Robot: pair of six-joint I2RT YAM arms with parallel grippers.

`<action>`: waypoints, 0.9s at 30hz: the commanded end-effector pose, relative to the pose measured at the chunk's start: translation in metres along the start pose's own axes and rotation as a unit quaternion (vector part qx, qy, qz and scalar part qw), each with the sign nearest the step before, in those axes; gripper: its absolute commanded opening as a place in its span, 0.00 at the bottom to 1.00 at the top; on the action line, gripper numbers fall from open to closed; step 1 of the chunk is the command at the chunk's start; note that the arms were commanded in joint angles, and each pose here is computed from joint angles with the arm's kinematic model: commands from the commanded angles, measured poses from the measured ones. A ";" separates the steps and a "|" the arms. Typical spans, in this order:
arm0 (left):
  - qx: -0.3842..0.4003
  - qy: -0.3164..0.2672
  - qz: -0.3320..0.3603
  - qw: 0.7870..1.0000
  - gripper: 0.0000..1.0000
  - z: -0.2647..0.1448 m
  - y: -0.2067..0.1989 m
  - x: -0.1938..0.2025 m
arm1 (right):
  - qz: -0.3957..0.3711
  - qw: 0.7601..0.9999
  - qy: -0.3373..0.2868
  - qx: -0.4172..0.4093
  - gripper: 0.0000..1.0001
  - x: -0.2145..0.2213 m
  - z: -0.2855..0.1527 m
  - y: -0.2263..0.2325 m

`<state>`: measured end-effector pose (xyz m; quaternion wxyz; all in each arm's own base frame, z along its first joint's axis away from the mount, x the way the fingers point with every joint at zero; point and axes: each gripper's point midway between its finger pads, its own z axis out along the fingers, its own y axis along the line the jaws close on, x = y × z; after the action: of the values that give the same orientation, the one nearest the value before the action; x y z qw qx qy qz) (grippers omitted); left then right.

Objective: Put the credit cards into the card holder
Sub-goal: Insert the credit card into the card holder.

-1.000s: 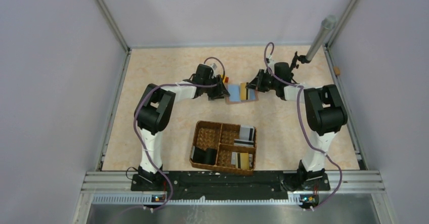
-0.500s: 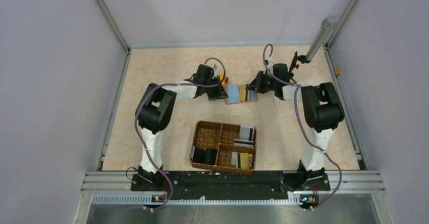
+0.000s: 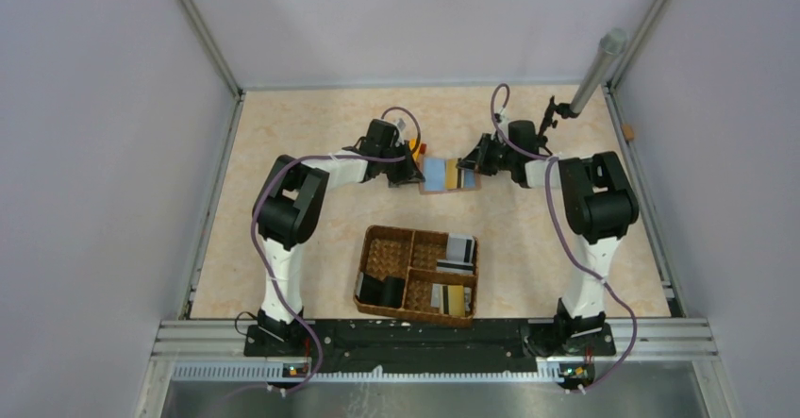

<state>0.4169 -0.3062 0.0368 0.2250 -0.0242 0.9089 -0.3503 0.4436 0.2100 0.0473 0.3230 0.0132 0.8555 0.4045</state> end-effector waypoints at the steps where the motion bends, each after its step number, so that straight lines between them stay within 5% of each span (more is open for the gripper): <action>1: 0.005 0.001 0.009 1.000 0.13 0.006 -0.002 -0.003 | -0.001 1.000 -0.018 -0.002 0.00 -0.010 0.006 -0.006; 27: 0.015 0.000 0.009 1.000 0.08 0.005 -0.008 -0.005 | 0.016 1.000 0.001 -0.020 0.00 0.013 0.017 0.000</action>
<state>0.4172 -0.3069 0.0341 0.2213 -0.0238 0.9093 -0.3517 0.4478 0.2187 0.0450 0.3209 0.0280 0.8444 0.4280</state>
